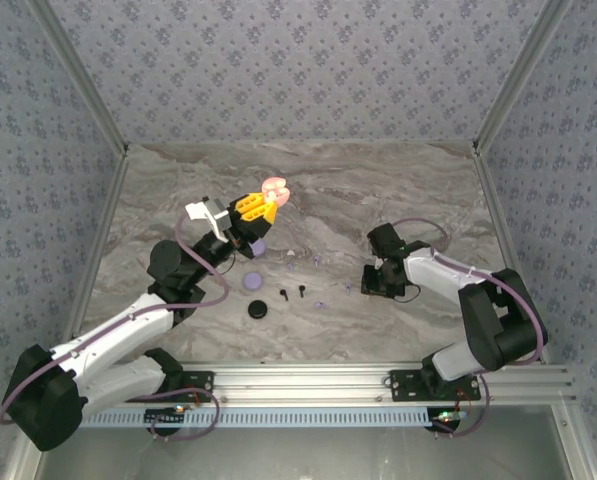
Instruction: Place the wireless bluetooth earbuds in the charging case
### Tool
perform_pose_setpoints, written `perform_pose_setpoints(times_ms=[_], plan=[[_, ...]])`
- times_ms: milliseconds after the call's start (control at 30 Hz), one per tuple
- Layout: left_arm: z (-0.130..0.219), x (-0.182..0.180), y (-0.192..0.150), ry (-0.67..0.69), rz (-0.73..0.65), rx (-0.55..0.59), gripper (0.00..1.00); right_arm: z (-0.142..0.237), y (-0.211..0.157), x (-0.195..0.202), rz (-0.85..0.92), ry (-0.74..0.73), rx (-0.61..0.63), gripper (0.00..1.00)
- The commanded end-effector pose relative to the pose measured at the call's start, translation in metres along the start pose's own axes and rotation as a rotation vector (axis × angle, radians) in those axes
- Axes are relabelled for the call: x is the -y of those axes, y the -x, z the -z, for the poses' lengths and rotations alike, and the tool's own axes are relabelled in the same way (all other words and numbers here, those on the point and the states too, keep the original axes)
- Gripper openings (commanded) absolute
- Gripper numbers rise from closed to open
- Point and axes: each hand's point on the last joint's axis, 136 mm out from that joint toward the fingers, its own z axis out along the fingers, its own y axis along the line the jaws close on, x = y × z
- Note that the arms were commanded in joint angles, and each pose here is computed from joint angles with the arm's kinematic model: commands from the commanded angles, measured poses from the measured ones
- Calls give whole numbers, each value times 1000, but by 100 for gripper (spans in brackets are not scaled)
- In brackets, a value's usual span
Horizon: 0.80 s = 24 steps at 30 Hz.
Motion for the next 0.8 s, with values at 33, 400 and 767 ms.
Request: perform_pose_setpoints(times_ms=[33,400,767], plan=[[0,9,25,-29,-31,60,0,-11,-4,4,16,-26,-17,28],[-1,9,20,-26,-30,40,0,-8,1,3,55,-28,2,25],[0,9,21,-24,-36,38,0,2,10,7,75,-73,17,32]])
